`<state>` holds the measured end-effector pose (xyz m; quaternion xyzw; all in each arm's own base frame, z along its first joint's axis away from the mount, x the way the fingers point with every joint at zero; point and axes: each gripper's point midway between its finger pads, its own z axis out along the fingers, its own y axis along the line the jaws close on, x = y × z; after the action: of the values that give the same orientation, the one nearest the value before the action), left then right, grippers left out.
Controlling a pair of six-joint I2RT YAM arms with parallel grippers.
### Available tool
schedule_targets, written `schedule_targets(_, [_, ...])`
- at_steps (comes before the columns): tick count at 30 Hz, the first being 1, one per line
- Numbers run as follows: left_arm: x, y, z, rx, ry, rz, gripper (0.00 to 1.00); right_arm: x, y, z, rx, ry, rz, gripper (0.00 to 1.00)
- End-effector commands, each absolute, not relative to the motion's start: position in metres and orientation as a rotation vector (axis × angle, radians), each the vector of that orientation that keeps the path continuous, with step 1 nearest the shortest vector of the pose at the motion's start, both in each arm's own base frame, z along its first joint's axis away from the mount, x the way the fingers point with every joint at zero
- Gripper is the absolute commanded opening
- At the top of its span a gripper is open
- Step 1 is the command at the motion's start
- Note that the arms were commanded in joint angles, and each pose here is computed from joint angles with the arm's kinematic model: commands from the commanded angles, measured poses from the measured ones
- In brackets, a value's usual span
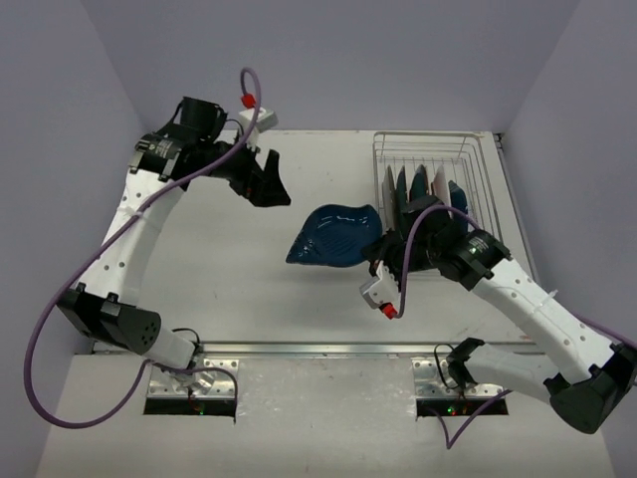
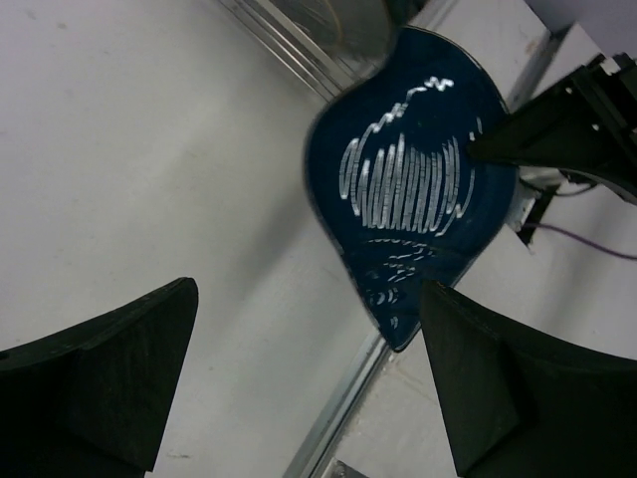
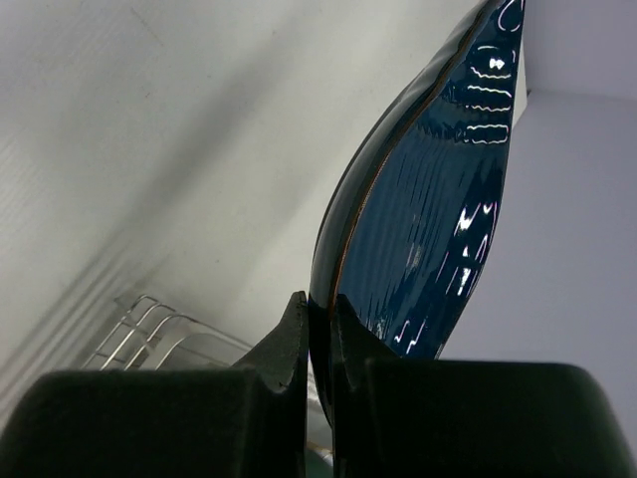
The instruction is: Unload the plates from the dish rack
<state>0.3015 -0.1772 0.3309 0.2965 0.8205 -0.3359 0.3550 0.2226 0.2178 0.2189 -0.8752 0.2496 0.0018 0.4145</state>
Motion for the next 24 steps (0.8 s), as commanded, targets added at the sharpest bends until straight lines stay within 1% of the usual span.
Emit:
schedule_targets(1, [0.256,-0.207,0.302,0.956,2.189,-0.939,0.89,0.236,0.257,0.273,-2.075,0.239,-0.254,0.0])
schedule_targets(8, [0.258,-0.215,0.28,0.924,2.264,-1.013,0.83,0.219,0.284,0.262,-2.077,0.158,-0.244,0.0])
schedule_targets(18, [0.255,-0.215,0.238,0.916,2.386,-1.03,0.71,0.216,0.294,0.268,-2.034,0.121,-0.259,0.0])
schedule_targets(20, [0.254,-0.216,0.233,0.904,2.399,-1.044,0.63,0.215,0.294,0.269,-2.027,0.123,-0.251,0.0])
schedule_targets(21, [0.253,-0.217,0.231,0.902,2.402,-1.056,0.56,0.214,0.294,0.269,-2.023,0.123,-0.245,0.0])
schedule_targets(22, [0.25,-0.219,0.232,0.902,2.394,-1.086,0.43,0.214,0.294,0.271,-2.018,0.121,-0.247,0.0])
schedule_targets(23, [0.248,-0.221,0.232,0.905,2.384,-1.113,0.38,0.214,0.293,0.269,-2.019,0.121,-0.246,0.0])
schedule_targets(24, [0.246,-0.223,0.233,0.905,2.374,-1.142,0.26,0.213,0.293,0.267,-2.019,0.122,-0.247,0.0])
